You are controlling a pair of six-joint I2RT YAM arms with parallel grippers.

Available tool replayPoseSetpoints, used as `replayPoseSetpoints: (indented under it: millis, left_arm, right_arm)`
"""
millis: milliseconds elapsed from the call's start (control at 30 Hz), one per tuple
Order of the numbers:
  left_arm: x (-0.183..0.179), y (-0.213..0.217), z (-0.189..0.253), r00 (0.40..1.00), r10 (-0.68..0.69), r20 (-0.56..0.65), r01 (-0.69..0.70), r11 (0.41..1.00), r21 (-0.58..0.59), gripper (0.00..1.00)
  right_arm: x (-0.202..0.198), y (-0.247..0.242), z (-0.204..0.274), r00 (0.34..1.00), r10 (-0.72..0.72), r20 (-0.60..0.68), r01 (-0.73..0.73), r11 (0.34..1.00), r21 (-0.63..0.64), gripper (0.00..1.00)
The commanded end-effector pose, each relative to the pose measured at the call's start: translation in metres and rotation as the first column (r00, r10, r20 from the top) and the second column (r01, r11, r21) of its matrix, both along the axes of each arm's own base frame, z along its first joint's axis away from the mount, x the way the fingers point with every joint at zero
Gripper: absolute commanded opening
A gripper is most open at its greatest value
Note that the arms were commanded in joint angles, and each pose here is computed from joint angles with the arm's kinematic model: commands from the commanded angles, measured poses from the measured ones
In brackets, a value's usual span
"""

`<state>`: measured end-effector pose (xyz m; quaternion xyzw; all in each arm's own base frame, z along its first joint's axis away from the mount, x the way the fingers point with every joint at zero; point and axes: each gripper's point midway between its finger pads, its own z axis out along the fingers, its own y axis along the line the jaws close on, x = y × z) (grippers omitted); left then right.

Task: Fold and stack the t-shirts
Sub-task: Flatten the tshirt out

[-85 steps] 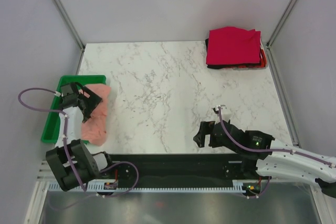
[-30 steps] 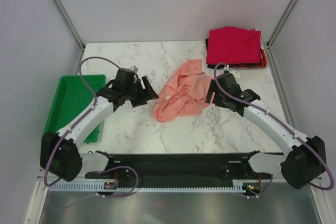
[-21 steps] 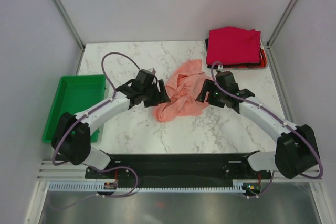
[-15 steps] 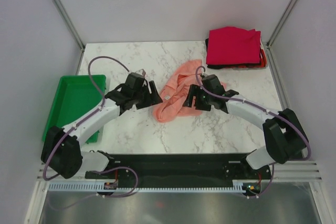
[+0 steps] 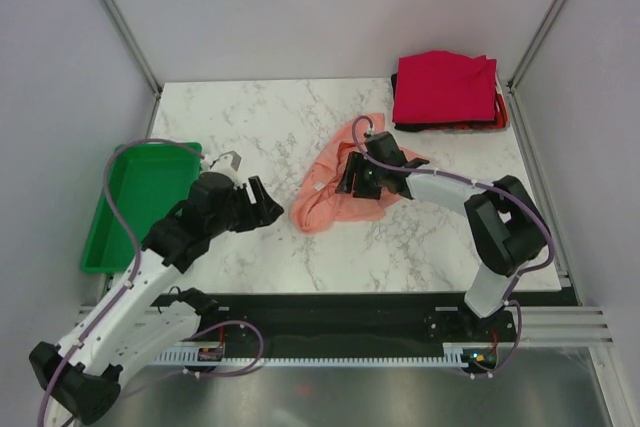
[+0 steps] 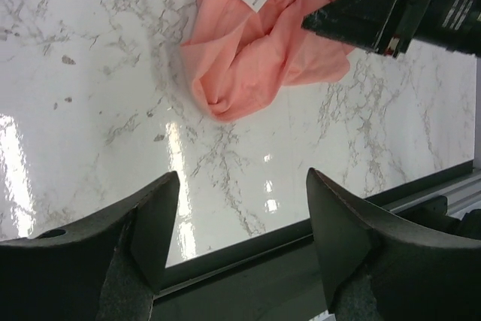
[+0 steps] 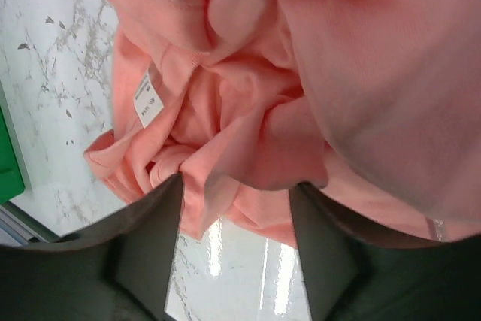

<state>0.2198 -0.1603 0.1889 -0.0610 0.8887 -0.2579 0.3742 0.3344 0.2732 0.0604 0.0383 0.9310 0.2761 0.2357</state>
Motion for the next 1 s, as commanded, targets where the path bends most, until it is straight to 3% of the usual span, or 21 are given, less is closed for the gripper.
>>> replayPoseSetpoints:
  millis: [0, 133, 167, 200, 433, 467, 500, 567, 700, 967]
  left_arm:
    - [-0.024, 0.020, -0.019, 1.000, 0.005, -0.031, -0.003, 0.998, 0.056, 0.76]
    - [-0.034, 0.023, -0.015, 1.000, 0.007, -0.012, -0.006, 1.000, 0.021, 0.77]
    - [-0.034, 0.023, -0.011, 1.000, 0.004, 0.000, -0.004, 1.000, 0.018, 0.76]
    - [-0.035, 0.025, -0.011, 1.000, 0.007, 0.000, -0.007, 1.000, 0.025, 0.77]
    - [-0.042, 0.027, -0.003, 1.000, -0.007, 0.009, 0.007, 1.000, 0.021, 0.77]
    - [-0.043, 0.029, 0.001, 1.000, -0.005, 0.022, 0.005, 1.000, 0.022, 0.77]
    - [-0.043, 0.031, 0.004, 0.999, -0.005, 0.032, 0.004, 1.000, 0.028, 0.78]
    - [-0.043, 0.038, 0.012, 0.998, 0.003, 0.056, -0.007, 0.998, 0.062, 0.79]
    - [-0.043, 0.045, 0.016, 0.997, 0.009, 0.073, -0.016, 0.996, 0.093, 0.81]
    - [-0.042, 0.045, 0.014, 0.996, 0.019, 0.086, -0.027, 0.996, 0.084, 0.81]
  right_arm:
    - [0.019, 0.019, 0.029, 0.996, 0.003, 0.085, -0.007, 0.999, 0.049, 0.61]
    - [0.018, 0.028, 0.016, 0.998, 0.013, 0.054, -0.013, 1.000, 0.016, 0.24]
    - [0.017, 0.031, 0.016, 0.999, 0.017, 0.050, -0.018, 1.000, 0.012, 0.04]
    - [0.016, 0.032, 0.013, 0.999, 0.018, 0.042, -0.018, 1.000, 0.004, 0.00]
    - [0.002, 0.027, 0.018, 0.998, 0.019, 0.066, -0.017, 0.999, -0.030, 0.00]
    - [0.001, 0.029, 0.026, 0.996, 0.029, 0.086, -0.026, 0.999, -0.035, 0.41]
    - [0.001, 0.028, 0.032, 0.994, 0.031, 0.102, -0.026, 0.998, -0.048, 0.65]
    - [0.002, 0.019, 0.048, 0.989, 0.020, 0.148, -0.002, 0.992, -0.125, 0.93]
    - [0.001, 0.009, 0.062, 0.981, 0.006, 0.196, 0.035, 0.978, -0.205, 0.95]
    - [0.019, 0.016, 0.039, 0.986, -0.013, 0.163, 0.058, 0.959, -0.277, 0.89]
